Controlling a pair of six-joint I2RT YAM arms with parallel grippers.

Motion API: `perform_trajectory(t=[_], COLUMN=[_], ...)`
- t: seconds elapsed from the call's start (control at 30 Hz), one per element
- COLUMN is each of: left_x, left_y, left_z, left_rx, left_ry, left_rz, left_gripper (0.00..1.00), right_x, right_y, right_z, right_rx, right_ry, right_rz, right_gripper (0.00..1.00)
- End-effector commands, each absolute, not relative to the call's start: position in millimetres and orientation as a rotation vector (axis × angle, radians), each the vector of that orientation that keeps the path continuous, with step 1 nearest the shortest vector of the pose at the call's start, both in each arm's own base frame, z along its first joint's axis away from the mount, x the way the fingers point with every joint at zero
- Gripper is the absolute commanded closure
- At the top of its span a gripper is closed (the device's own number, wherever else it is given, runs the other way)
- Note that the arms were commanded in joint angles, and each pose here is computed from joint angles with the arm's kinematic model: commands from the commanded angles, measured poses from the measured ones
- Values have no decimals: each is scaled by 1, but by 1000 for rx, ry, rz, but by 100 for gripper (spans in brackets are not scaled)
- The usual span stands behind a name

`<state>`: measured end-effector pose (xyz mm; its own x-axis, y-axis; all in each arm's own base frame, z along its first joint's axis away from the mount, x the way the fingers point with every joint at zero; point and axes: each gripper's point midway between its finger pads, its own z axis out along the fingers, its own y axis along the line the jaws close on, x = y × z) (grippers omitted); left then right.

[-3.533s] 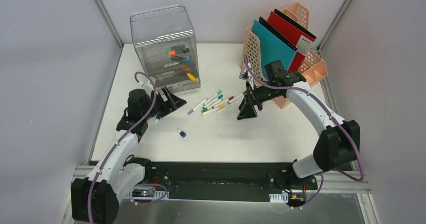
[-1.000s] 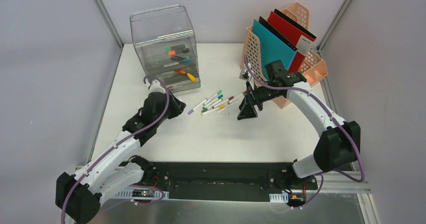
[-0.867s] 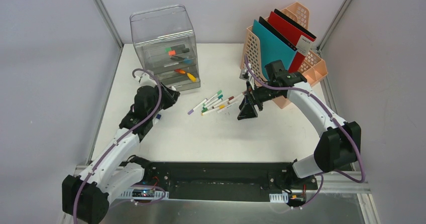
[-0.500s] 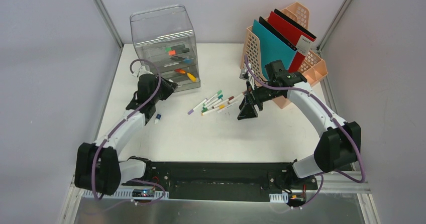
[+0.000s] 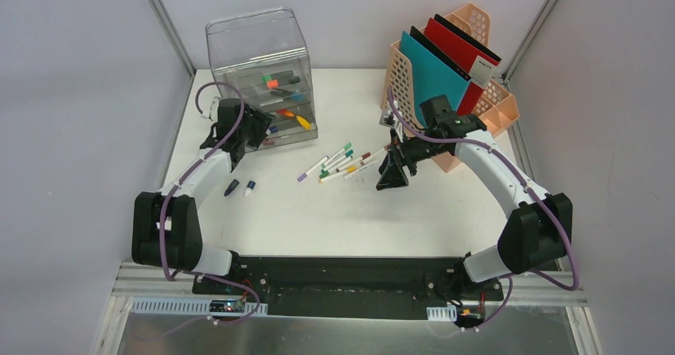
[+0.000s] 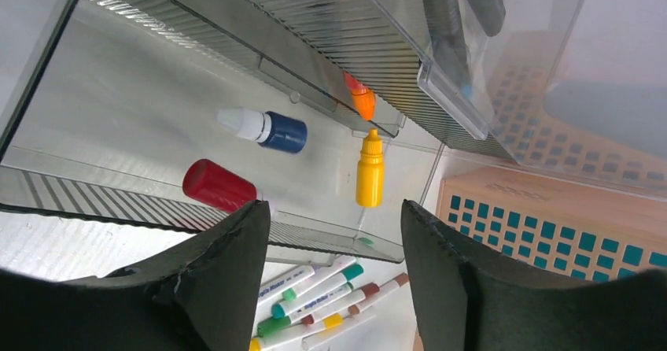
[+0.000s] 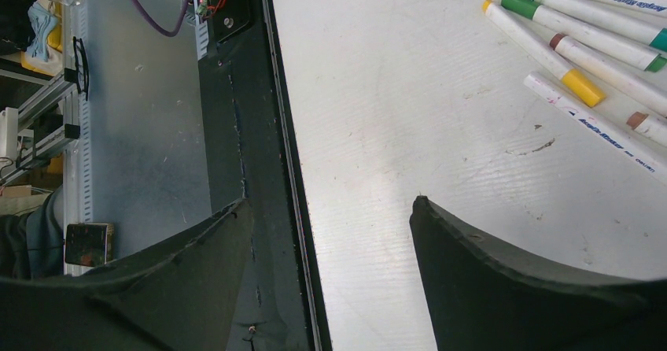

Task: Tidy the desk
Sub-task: Place the stationery in the drawer, then pick up the stationery from the center of the board.

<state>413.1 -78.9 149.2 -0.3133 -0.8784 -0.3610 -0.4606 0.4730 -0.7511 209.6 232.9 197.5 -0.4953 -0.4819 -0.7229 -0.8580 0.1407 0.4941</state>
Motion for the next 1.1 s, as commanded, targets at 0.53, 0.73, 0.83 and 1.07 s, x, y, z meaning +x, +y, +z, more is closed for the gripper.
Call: perform_trajectory(t=[0.53, 0.73, 0.83, 1.07], left_x=[279, 271, 271, 277], left_y=[-110, -71, -55, -40], left_z=[162, 123, 101, 81], left_rx=[-272, -526, -629, -677], left_ry=[2101, 2161, 2185, 2235], left_rz=[-771, -528, -422, -291], left_gripper=[29, 31, 30, 29], right_x=[214, 214, 213, 212], right_y=[235, 235, 235, 235], right_z=[211, 210, 211, 211], right_rx=[-1337, -1339, -1340, -1344], right_ry=[1949, 1952, 1949, 1944], right_rz=[1241, 1244, 1243, 1244], right_gripper=[23, 23, 23, 23])
